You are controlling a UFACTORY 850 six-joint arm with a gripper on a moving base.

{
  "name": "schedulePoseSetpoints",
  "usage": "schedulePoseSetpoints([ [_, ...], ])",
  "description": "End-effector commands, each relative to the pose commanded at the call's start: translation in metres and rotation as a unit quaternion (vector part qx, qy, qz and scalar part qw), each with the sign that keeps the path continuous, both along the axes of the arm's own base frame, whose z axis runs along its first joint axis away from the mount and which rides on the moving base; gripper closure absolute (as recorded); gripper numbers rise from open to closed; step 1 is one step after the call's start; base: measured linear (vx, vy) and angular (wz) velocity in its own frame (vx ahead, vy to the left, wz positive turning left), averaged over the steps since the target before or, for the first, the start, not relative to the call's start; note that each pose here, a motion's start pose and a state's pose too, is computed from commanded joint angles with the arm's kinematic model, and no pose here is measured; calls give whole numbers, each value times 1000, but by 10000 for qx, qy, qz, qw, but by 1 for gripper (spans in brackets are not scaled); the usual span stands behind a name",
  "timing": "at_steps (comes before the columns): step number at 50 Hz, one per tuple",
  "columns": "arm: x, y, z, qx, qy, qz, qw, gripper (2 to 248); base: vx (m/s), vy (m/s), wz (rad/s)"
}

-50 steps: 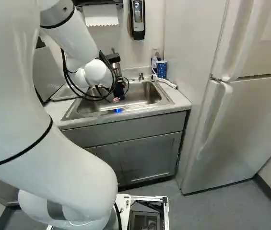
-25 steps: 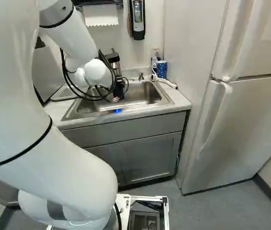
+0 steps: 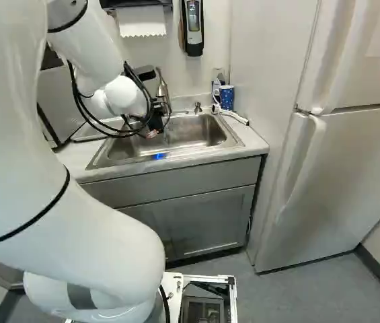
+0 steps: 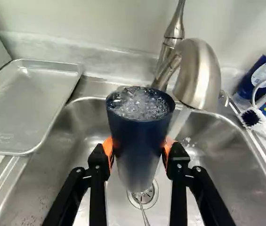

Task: Rinse the cup and place it in the tray

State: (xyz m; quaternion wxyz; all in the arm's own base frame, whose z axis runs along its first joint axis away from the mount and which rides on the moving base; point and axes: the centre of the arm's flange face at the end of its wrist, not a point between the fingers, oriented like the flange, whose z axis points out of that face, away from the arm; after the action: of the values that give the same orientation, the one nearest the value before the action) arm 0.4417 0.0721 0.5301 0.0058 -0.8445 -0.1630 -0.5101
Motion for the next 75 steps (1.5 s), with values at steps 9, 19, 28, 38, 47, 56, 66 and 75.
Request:
schedulePoseSetpoints([
  [9, -4, 13, 10, 18, -105, 150, 9998, 129, 0, 0, 0],
  [19, -8, 27, 21, 41, -221, 318, 9992, 129, 0, 0, 0],
  [28, -10, 41, 24, 51, -253, 468, 9986, 129, 0, 0, 0],
  [38, -12, 55, 24, 55, -250, 631, 9977, 129, 0, 0, 0],
  [47, -13, 58, 25, 58, -262, 663, 9974, 129, 0, 0, 0],
  [56, -14, 58, 33, 77, -344, 663, 9972, 129, 0, 0, 0],
  [66, -16, 57, 44, 108, -454, 657, 9968, 129, 0, 0, 0],
  [75, -18, 56, 54, 167, -560, 631, 9963, 129, 0, 0, 0],
])
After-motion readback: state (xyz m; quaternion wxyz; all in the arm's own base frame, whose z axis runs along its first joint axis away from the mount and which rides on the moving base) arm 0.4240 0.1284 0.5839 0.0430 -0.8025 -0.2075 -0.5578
